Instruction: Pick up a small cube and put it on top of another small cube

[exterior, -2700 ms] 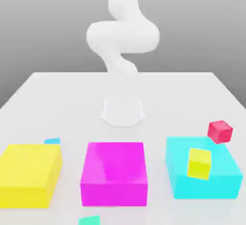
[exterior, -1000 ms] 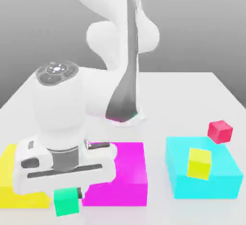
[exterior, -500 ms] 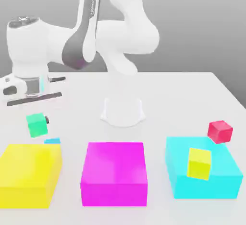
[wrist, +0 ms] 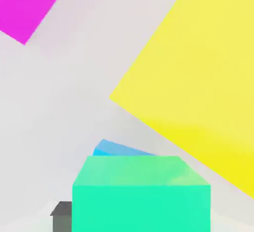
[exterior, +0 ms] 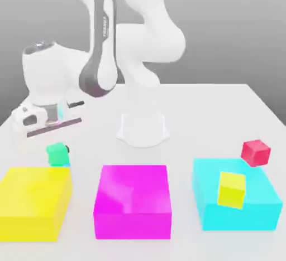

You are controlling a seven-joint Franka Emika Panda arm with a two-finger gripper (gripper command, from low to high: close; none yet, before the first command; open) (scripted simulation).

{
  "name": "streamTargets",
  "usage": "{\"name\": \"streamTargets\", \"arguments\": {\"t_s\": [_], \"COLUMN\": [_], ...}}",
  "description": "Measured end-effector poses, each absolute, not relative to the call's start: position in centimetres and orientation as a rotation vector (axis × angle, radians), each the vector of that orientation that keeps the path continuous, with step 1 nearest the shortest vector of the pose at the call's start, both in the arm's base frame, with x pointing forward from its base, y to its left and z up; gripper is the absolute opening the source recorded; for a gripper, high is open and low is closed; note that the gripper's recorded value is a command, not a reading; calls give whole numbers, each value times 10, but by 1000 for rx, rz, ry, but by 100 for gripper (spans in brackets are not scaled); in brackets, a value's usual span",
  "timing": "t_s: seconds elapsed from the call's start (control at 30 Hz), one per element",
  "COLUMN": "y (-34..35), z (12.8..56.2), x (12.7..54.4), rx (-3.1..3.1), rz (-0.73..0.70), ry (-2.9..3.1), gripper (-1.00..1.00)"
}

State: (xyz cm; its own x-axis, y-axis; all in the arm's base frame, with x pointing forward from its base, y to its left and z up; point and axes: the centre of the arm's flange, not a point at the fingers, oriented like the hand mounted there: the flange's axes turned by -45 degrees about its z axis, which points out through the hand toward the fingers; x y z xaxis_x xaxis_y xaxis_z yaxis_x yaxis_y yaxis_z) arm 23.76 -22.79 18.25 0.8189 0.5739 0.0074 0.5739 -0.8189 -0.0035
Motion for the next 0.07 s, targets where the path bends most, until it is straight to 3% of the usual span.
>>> {"name": "streamTargets", "arguments": {"t_s": [0.03, 0.07], "y": [-226, -226], "z": [179, 179], "x": [238, 239], "rx": [-2990, -2988], "rz": [-5, -4], "ry": [-952, -956], "gripper": [100, 100]}}
